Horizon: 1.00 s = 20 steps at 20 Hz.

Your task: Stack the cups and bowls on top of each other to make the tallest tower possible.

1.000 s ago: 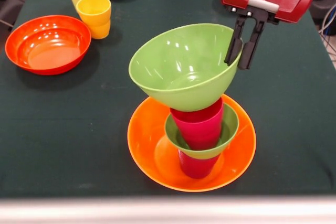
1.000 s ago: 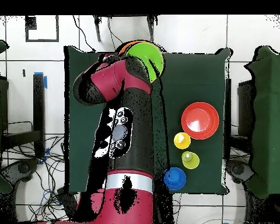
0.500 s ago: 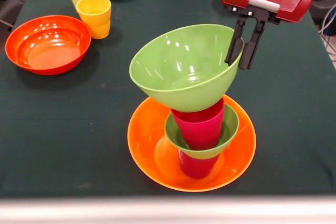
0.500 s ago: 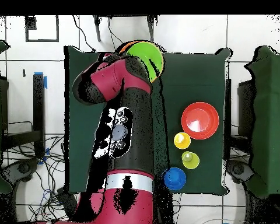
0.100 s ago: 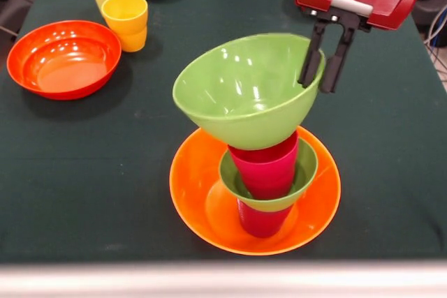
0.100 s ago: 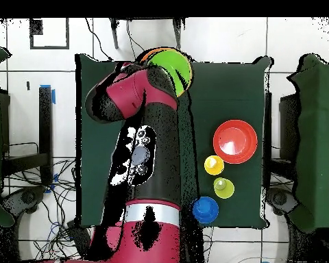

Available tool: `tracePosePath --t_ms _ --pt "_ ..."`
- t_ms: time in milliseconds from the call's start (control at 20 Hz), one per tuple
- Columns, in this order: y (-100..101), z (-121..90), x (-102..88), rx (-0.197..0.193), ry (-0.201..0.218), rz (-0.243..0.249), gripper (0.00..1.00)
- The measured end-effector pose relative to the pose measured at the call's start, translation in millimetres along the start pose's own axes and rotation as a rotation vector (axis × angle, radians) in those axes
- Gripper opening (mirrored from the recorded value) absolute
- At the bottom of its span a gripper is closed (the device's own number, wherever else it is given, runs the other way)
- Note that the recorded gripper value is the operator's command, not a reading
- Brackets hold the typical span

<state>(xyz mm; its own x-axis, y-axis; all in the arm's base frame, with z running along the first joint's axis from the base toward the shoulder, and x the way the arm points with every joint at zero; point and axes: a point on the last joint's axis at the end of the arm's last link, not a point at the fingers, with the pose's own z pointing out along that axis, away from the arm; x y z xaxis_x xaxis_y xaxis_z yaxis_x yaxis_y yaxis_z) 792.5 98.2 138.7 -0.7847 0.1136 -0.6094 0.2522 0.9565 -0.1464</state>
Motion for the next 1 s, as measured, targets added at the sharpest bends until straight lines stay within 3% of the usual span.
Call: tracePosePath --t_ms 1000 --pt "7 -6 -18.8 -0.007 -0.039 -0.001 1.00"
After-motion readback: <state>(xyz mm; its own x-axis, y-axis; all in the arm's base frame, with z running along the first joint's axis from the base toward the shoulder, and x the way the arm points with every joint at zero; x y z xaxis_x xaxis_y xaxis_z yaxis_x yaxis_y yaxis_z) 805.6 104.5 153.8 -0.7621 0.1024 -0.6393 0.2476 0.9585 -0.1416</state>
